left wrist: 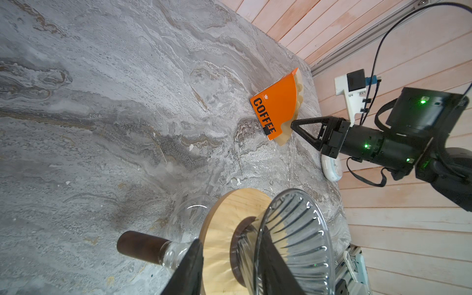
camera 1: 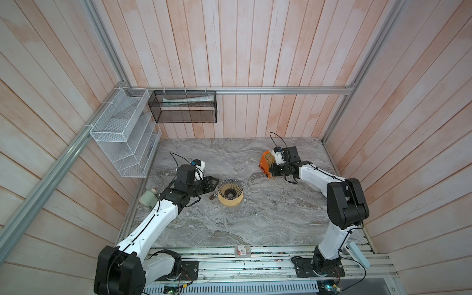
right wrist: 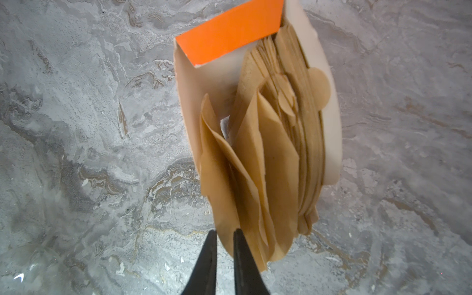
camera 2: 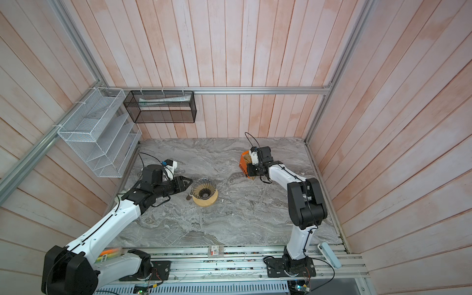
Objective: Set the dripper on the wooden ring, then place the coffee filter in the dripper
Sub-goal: 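Lift the brown paper filter up out of the orange box with the right gripper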
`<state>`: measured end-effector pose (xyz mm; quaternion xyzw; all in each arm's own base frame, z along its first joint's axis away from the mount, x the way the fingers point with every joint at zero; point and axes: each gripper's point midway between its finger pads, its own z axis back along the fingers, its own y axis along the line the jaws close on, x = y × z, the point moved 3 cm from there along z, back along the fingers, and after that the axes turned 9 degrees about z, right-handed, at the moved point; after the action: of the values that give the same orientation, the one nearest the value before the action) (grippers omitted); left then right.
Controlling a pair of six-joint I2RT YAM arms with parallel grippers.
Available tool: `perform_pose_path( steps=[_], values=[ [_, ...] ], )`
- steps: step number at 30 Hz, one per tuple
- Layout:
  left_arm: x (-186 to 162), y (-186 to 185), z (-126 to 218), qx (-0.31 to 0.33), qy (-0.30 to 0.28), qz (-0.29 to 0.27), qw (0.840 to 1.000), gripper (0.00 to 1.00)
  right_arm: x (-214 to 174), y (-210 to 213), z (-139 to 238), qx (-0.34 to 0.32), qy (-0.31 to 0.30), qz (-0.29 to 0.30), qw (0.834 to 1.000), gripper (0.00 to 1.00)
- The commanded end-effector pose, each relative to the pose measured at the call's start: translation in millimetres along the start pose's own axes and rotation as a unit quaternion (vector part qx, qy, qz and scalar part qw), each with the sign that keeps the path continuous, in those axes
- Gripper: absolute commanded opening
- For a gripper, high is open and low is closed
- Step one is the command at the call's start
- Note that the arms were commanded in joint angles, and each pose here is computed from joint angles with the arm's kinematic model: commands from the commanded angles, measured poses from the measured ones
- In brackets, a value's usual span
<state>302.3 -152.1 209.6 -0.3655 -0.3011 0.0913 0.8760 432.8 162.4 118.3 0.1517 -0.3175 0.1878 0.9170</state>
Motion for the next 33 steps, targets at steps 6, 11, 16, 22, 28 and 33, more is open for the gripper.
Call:
perform_pose_path(
  steps=[6, 11, 16, 22, 28, 33],
  values=[
    [0, 0, 4, -0.006, -0.006, 0.0, 1.0, 0.4, -15, 1, -5, -0.008, 0.028, 0.009, 1.0, 0.2],
    [-1, 0, 4, -0.005, -0.006, 0.001, 1.0, 0.4, -14, 1, -3, -0.013, 0.025, 0.011, 1.0, 0.19],
    [-1, 0, 4, -0.006, -0.006, 0.0, 1.0, 0.4, -17, -1, -10, -0.013, 0.032, 0.009, 0.999, 0.11],
    [-1, 0, 4, -0.005, -0.005, 0.001, 1.0, 0.4, -15, 2, -7, -0.01, 0.028, 0.01, 1.0, 0.01],
    [-1, 0, 4, -0.006, -0.005, 0.0, 1.0, 0.4, -17, 4, -3, -0.014, 0.03, 0.012, 0.999, 0.0],
    [-2, 0, 5, -0.007, -0.006, 0.001, 1.0, 0.4, -19, 4, 0, -0.017, 0.031, 0.012, 0.999, 0.0]
  ],
)
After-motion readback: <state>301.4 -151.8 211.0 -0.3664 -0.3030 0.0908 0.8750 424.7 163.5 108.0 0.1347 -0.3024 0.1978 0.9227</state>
